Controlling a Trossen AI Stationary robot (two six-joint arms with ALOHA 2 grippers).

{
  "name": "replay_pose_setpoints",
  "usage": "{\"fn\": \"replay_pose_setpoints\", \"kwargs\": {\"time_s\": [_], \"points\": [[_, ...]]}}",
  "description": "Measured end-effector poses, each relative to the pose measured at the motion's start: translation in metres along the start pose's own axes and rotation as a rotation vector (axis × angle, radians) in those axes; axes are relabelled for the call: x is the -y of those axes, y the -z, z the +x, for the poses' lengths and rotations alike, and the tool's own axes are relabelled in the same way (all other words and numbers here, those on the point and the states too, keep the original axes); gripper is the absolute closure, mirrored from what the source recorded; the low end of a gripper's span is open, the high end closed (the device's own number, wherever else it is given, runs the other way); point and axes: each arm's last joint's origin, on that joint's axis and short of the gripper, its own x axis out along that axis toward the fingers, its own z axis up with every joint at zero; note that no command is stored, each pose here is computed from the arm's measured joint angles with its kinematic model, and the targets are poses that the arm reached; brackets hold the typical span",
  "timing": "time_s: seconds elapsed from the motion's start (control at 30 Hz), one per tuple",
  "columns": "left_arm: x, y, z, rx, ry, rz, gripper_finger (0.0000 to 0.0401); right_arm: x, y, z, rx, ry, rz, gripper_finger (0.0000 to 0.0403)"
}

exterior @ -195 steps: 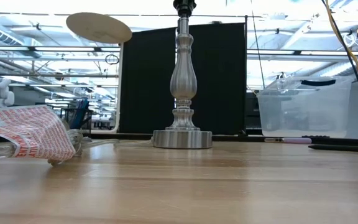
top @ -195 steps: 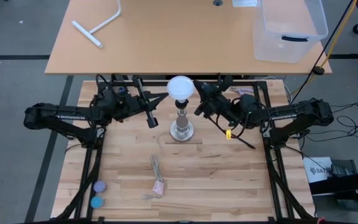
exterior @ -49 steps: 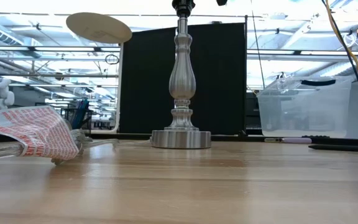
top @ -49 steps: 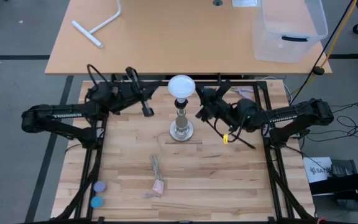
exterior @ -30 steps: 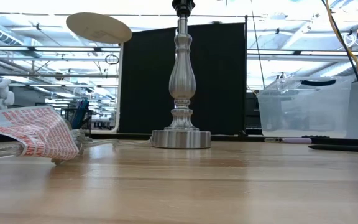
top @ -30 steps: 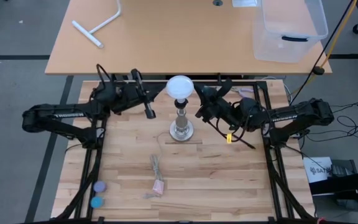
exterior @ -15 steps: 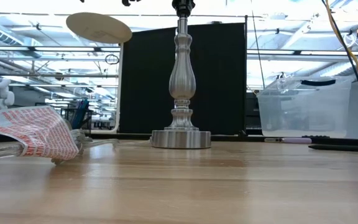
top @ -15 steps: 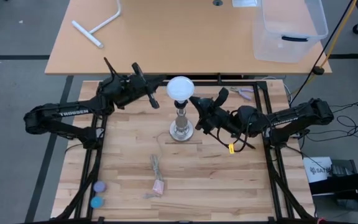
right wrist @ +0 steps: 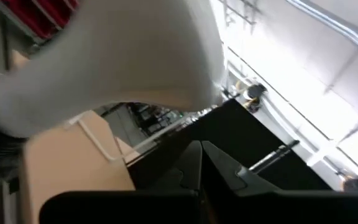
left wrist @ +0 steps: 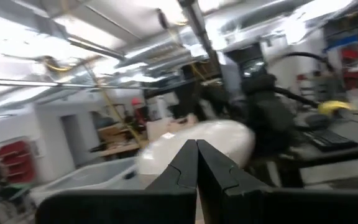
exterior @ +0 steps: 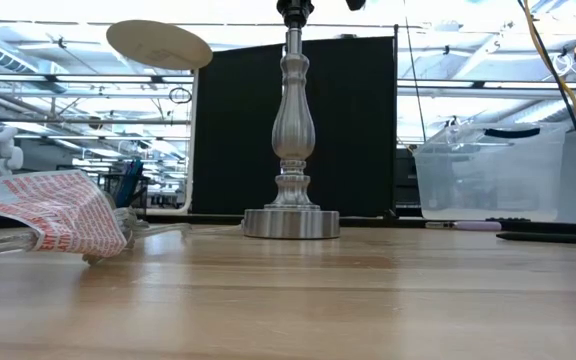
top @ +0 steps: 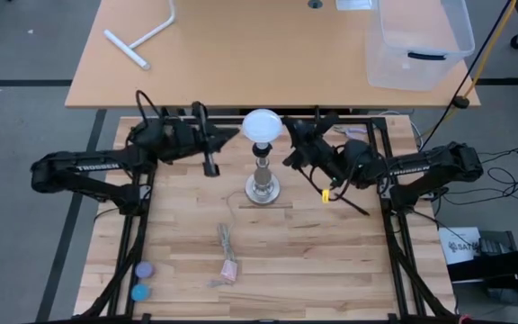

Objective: Screw lightbulb
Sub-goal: Insert the lightbulb into the lamp

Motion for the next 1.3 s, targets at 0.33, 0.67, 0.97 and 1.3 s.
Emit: {"fn": "replay_pose_setpoints", "kwargs": {"time_s": [0.33,0.67,0.97,1.3], "points": [[0.009,0.011,0.009,-0.032,0.014,-0.011,0.0401,0.004,0.000,0.003,0.103,0.008,-0.024,0.0403],[-0.006,0.017,0.008,-0.068,-0.062,-0.036,0.0401,0.001,-0.008,-0.005,0.115,-0.016,-0.019,0.0403],[-0.025,0.032,0.005,-0.167,-0.123,-0.120,0.0401,-0.007,-0.025,-0.021,0.218,-0.083,0.000,0.0403],[-0.034,0.024,0.001,-0.109,-0.167,-0.114,0.0401,-0.018,-0.022,-0.022,0.175,-0.181,0.033,0.0403]]}}
